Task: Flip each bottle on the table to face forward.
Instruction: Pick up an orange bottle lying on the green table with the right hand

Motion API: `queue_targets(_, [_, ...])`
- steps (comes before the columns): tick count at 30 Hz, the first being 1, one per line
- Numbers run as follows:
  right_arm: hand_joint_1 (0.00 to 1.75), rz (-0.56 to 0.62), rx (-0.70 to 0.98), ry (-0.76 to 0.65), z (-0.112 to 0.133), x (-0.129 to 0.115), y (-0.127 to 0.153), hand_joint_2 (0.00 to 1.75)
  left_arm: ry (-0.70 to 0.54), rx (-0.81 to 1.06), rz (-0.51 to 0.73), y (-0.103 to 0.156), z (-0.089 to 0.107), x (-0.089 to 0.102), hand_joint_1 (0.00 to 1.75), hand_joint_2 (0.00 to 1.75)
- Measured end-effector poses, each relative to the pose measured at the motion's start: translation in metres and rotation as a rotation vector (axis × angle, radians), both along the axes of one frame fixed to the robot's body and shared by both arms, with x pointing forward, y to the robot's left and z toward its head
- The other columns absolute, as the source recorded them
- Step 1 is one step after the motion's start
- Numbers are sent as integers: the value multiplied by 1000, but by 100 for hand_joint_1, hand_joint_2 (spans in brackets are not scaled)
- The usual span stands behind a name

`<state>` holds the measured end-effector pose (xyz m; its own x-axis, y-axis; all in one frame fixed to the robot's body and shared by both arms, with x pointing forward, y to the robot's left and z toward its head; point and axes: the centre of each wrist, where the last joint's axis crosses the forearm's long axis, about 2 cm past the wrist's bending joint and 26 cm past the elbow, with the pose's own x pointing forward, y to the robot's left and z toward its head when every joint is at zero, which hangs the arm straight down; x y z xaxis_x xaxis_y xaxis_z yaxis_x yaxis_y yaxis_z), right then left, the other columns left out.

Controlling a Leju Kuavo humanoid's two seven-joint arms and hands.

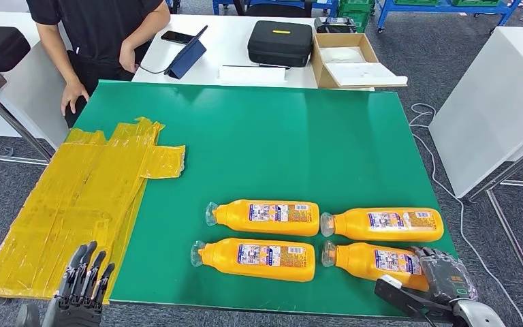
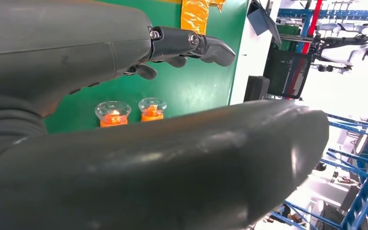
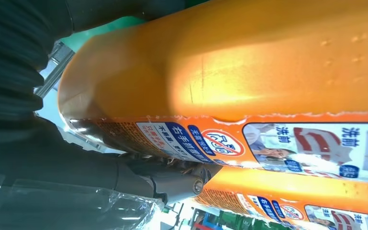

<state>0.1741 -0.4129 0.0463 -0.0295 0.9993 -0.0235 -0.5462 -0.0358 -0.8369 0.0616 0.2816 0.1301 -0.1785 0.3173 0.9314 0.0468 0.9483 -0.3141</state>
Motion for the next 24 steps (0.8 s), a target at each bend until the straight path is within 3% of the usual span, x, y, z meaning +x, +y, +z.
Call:
queue_targets(18, [175,-43,34,23,4,-22,3,175,-11,-7,-26,-2,-1,17,0,0])
queue_targets(24, [175,28,123,-43,37,-63,14,175,24,29,-33,-2,-5,20,0,0])
